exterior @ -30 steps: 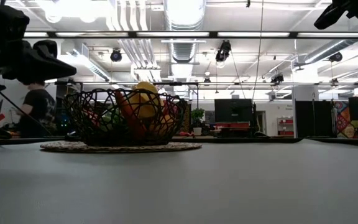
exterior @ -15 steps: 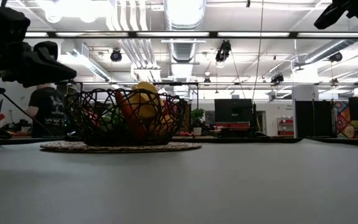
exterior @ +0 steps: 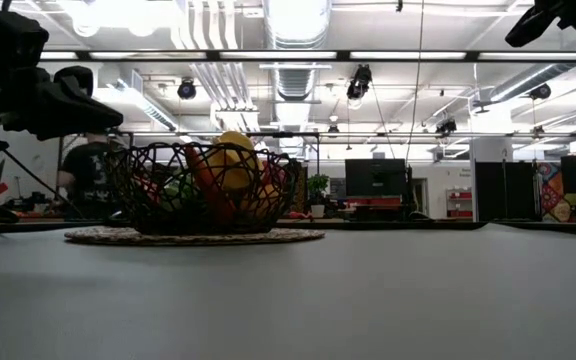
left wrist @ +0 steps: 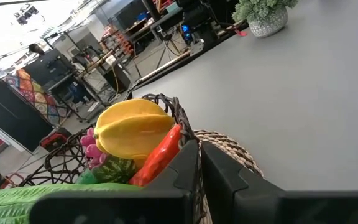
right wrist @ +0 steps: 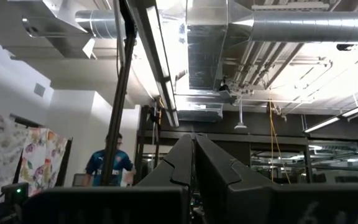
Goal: Build produce basket
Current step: Return to home position
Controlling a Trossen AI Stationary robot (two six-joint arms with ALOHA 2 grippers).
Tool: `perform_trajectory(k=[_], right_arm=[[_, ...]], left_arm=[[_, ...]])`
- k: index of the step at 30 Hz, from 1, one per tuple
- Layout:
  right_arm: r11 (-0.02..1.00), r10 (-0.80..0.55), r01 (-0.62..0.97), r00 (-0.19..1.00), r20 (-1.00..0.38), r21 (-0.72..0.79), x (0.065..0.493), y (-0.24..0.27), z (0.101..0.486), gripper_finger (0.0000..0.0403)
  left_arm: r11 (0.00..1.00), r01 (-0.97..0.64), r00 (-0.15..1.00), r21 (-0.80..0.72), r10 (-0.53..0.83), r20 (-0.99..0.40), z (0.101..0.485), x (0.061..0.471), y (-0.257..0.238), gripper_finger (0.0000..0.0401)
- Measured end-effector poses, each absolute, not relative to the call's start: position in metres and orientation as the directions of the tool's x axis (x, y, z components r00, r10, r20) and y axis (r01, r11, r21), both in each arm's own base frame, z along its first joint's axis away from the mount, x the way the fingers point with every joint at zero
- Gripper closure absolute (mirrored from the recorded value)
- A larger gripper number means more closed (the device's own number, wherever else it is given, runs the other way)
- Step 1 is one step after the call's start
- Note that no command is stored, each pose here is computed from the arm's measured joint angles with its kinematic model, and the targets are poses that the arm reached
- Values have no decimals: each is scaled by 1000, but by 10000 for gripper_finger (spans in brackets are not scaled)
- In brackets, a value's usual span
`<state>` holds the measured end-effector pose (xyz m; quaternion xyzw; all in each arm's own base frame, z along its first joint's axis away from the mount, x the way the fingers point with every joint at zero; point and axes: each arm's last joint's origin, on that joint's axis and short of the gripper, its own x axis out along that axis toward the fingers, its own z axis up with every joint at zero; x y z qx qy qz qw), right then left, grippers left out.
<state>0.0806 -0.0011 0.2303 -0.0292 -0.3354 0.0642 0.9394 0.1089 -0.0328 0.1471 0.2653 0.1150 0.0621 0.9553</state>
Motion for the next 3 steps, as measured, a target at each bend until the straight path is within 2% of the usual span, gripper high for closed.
perform_trajectory(k=[3], right_arm=[[990,140,-101,767,626,-98,81,-1,230,394]], left_arm=[[851,-58,966,521,180,-186,147,109,-33,397]])
